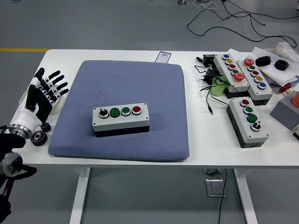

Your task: Pick up the button,place it on the desk,press the button,press the button

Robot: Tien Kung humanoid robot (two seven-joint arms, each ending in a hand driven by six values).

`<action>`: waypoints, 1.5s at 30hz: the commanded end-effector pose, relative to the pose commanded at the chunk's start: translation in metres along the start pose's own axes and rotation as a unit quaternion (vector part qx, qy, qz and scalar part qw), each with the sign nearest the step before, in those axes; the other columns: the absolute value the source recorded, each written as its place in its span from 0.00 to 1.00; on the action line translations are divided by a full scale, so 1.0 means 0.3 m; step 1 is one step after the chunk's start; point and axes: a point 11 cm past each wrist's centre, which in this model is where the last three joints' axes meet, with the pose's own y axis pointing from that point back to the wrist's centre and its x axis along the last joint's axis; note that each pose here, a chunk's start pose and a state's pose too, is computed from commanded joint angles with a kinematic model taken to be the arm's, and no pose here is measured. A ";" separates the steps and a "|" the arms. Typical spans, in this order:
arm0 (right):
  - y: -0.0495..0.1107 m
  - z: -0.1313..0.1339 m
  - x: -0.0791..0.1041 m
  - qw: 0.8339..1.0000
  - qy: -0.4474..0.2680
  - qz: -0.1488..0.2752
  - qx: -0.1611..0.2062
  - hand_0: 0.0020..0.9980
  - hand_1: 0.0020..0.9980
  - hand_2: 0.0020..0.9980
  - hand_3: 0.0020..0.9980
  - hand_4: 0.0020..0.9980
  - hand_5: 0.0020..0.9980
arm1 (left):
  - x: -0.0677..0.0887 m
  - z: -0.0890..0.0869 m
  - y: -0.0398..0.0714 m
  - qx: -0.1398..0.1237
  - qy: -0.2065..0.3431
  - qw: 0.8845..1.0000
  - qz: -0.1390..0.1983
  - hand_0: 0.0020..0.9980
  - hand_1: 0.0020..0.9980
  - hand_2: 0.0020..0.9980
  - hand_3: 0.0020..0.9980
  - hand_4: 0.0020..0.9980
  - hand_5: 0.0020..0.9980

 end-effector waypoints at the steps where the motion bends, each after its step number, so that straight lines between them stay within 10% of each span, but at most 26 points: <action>1: 0.000 -0.001 0.000 1.000 0.000 0.000 0.000 0.67 0.66 0.68 0.62 0.31 0.17 | 0.001 -0.001 0.000 0.001 0.000 1.000 0.001 0.79 0.83 0.87 0.79 0.74 1.00; 45: 0.000 -0.024 0.019 1.000 0.005 0.005 0.008 0.67 0.66 0.68 0.62 0.31 0.17 | 0.017 0.000 -0.002 0.003 0.004 1.000 0.013 0.79 0.83 0.87 0.78 0.74 1.00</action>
